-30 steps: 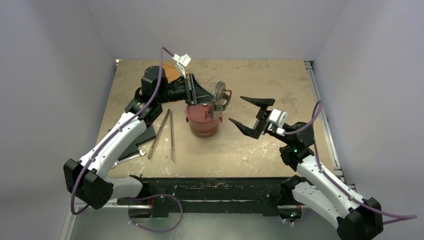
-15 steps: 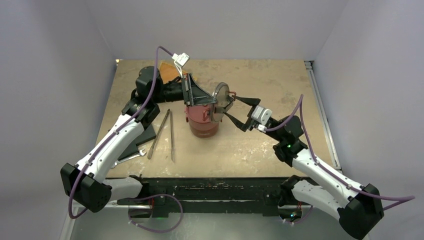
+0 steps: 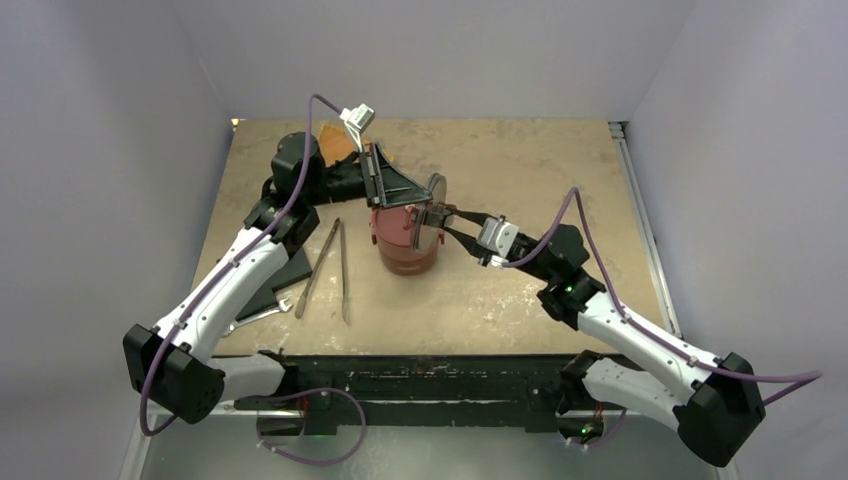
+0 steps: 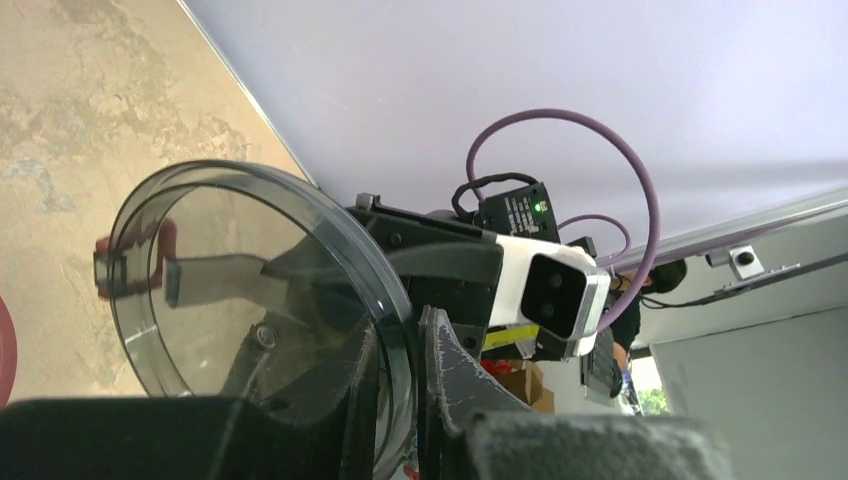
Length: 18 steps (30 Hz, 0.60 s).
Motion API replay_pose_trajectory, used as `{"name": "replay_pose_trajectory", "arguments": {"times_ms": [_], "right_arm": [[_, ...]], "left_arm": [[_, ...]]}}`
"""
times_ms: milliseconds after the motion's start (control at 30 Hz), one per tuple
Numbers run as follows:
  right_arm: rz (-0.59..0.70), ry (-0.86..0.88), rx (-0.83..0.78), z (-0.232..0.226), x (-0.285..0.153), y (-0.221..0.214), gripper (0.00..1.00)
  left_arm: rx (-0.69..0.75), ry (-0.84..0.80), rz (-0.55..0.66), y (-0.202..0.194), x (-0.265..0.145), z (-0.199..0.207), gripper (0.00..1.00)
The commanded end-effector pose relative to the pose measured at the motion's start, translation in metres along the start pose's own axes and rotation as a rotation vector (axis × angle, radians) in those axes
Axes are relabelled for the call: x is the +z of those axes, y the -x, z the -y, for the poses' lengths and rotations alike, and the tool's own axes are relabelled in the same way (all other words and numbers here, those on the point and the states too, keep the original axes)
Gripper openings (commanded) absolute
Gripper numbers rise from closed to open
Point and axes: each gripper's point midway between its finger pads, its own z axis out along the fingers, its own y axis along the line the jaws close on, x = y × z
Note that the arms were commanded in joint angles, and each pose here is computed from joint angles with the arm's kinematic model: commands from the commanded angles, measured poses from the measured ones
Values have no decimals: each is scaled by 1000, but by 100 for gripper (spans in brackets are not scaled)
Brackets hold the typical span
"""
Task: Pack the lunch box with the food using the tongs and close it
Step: Pick up the box lid from the center of the board.
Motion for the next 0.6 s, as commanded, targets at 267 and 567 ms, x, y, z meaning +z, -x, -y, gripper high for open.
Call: {"name": "replay_pose_trajectory", "arguments": {"times_ms": [267, 567], "right_arm": [[-23, -144, 8, 41, -2, 27, 6], [-139, -146, 19, 48, 4, 8, 4]], "left_arm": [[168, 212, 21, 27, -14, -62, 57], [295, 420, 133, 73, -44, -102, 76]]}}
